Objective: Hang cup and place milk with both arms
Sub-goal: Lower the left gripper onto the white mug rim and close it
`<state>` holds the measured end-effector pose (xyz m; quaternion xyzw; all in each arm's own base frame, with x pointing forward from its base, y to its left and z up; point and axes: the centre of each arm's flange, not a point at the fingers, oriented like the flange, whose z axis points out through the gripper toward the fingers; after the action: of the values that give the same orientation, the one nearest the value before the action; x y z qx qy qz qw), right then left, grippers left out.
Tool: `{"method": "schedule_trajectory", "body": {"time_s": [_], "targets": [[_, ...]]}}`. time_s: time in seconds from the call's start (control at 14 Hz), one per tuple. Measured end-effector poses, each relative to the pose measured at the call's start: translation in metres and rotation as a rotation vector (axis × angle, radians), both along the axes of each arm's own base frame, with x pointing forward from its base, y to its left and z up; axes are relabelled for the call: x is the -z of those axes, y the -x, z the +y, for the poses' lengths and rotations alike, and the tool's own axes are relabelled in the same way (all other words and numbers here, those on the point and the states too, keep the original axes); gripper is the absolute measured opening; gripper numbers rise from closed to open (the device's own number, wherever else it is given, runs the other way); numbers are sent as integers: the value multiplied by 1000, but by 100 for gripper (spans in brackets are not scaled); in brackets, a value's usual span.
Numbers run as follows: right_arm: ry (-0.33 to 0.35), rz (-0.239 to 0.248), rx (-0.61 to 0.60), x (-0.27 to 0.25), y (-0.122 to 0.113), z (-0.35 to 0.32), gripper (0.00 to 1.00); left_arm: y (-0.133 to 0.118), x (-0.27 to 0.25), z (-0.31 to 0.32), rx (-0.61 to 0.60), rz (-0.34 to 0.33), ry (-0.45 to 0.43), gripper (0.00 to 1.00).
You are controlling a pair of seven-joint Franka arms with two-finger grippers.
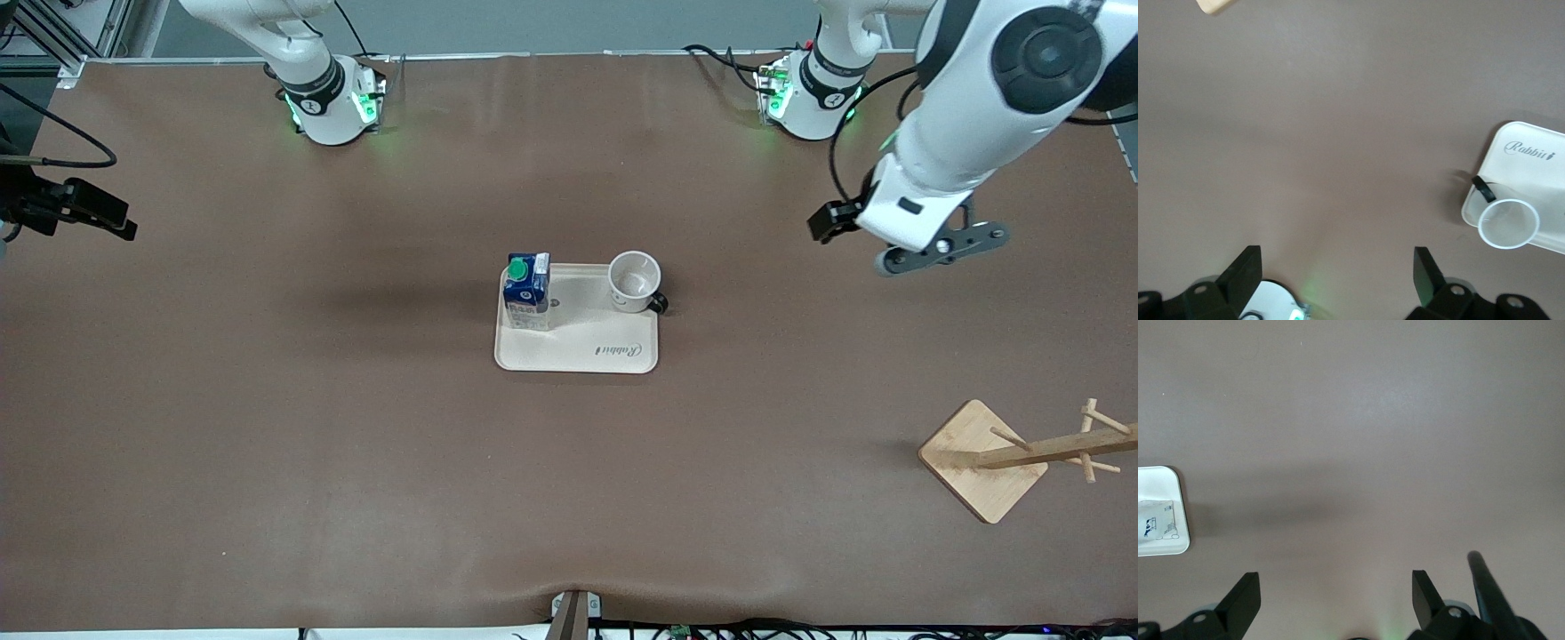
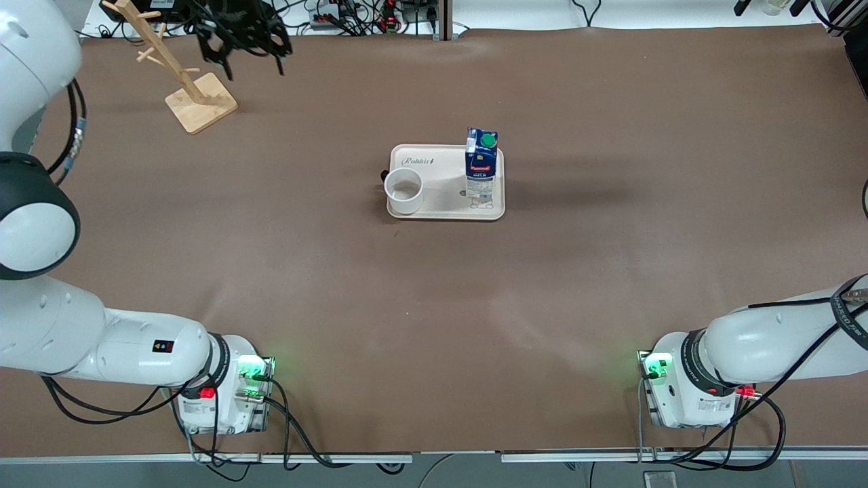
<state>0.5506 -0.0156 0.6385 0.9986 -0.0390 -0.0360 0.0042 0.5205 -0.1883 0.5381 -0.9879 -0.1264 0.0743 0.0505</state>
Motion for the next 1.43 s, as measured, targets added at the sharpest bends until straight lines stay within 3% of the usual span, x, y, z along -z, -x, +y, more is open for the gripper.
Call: {"method": "schedule_trajectory", "body": {"time_s": [0.5, 1.07, 1.43], "targets": [[1, 16, 0, 10, -5, 1, 100, 18, 78, -40, -174, 12, 103, 100], [-1, 18, -11, 18, -13, 7, 100, 67, 181, -152, -428, 12, 107, 100], [3, 38, -14, 37, -24, 9, 100, 80, 241, -194, -555, -7, 90, 91]]}}
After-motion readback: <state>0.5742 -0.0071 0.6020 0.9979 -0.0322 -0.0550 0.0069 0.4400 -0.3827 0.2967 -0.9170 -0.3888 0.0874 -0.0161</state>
